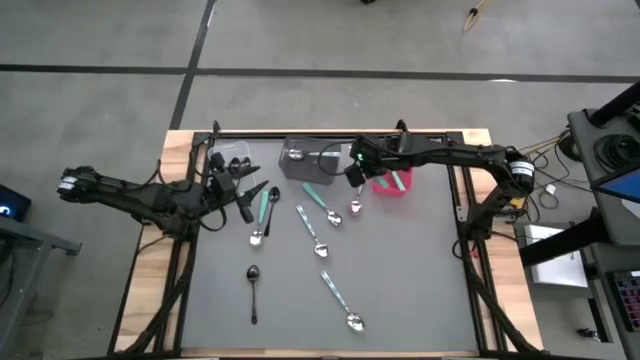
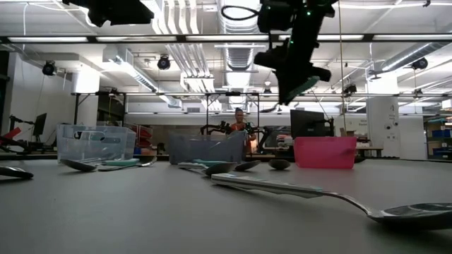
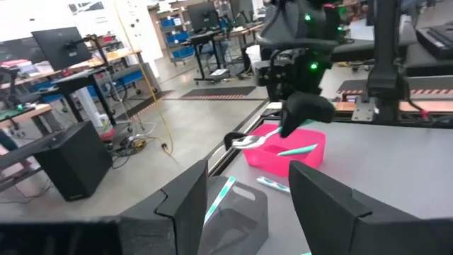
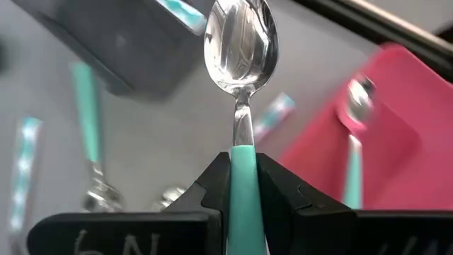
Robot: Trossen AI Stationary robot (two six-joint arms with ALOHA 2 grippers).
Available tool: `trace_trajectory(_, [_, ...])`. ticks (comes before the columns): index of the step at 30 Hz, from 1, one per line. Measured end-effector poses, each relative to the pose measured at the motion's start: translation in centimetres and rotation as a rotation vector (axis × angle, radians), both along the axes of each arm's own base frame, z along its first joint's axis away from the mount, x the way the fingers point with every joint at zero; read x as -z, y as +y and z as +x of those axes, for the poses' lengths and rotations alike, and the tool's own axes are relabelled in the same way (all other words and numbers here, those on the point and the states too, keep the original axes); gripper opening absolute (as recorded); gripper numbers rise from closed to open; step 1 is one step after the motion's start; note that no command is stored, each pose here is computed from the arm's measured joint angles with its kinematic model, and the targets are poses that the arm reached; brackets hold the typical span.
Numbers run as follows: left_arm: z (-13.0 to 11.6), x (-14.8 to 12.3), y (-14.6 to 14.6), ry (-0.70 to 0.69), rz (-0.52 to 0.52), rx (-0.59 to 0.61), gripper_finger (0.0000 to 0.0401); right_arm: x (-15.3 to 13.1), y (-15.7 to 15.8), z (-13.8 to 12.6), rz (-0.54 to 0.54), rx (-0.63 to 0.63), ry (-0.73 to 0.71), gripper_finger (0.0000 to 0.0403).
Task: Sort silverware by color (type)
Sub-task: Put the right green spoon into the red bin
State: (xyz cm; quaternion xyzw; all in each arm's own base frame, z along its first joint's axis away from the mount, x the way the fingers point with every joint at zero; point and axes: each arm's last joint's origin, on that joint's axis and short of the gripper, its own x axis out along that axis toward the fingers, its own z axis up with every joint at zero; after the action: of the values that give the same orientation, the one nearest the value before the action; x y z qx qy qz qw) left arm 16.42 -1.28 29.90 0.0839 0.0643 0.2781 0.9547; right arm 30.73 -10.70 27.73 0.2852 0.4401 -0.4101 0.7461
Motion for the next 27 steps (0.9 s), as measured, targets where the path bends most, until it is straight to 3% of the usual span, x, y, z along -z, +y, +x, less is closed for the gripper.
trace_trajectory(6, [0.0, 0.0, 0.0, 0.009, 0.014, -0.014, 0.0178, -0.4, 0.1, -2.3, 0.047, 0.067, 0.082, 0.0039])
trace_trajectory(14, [0.0, 0.0, 0.0, 0.010, 0.014, -0.013, 0.0178, -0.9, -1.1, -6.0, 0.057, 0.214, 0.034, 0.0039])
trace_trajectory(27, [0.0, 0.0, 0.0, 0.015, 0.020, -0.013, 0.0178, 4.1, -4.4, -8.4, 0.217, 0.317, -0.056, 0.0039])
